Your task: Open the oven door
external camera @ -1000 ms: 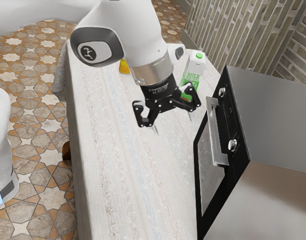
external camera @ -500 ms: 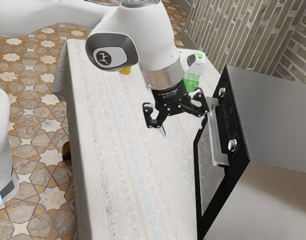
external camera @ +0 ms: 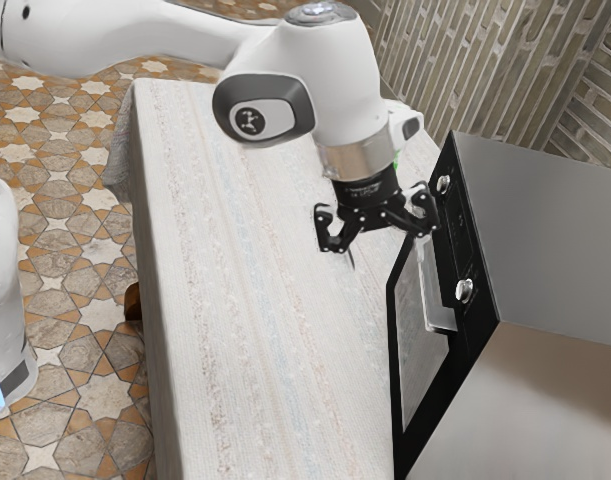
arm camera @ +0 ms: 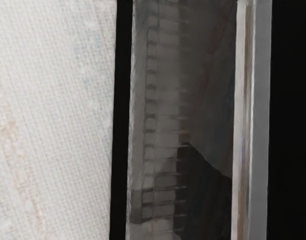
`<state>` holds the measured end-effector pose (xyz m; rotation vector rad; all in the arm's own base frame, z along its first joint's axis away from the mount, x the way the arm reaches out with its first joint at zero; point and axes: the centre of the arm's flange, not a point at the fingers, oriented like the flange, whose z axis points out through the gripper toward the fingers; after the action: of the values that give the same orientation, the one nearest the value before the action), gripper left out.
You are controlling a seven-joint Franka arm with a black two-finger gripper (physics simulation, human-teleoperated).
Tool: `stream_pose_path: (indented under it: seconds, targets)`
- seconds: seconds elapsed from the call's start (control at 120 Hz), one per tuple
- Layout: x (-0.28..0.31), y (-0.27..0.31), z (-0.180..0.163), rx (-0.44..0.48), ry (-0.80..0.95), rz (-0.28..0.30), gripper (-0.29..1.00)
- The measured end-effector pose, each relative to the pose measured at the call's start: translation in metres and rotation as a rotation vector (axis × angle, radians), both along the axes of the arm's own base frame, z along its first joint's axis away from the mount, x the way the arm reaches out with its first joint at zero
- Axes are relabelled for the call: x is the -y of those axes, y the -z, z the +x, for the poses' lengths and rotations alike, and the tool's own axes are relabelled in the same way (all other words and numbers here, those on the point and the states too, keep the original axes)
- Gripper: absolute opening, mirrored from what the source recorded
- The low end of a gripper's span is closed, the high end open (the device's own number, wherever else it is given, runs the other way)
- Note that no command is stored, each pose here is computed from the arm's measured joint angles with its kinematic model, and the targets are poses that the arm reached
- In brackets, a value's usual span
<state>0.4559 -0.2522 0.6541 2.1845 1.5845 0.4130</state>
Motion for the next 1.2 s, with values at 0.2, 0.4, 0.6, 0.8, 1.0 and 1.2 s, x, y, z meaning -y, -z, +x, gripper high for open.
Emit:
stream_pose_path:
  seconds: [0.2,0.4,0.6,0.8,1.0,1.2]
  targets:
    - [-0.008,0.003,0.017,0.007,0.023,0.003,0.7]
    - [-0.013,0.013,0.027,-0.002,0.043,0.01,0.7]
    - [-0.015,0.022,0.035,-0.014,0.06,0.013,0.7]
    - [-0.02,0.026,0.04,-0.018,0.064,0.015,0.7]
    - [-0.022,0.031,0.041,-0.029,0.067,0.007,0.7]
    - [-0.027,0.036,0.042,-0.048,0.058,-0.015,0.7]
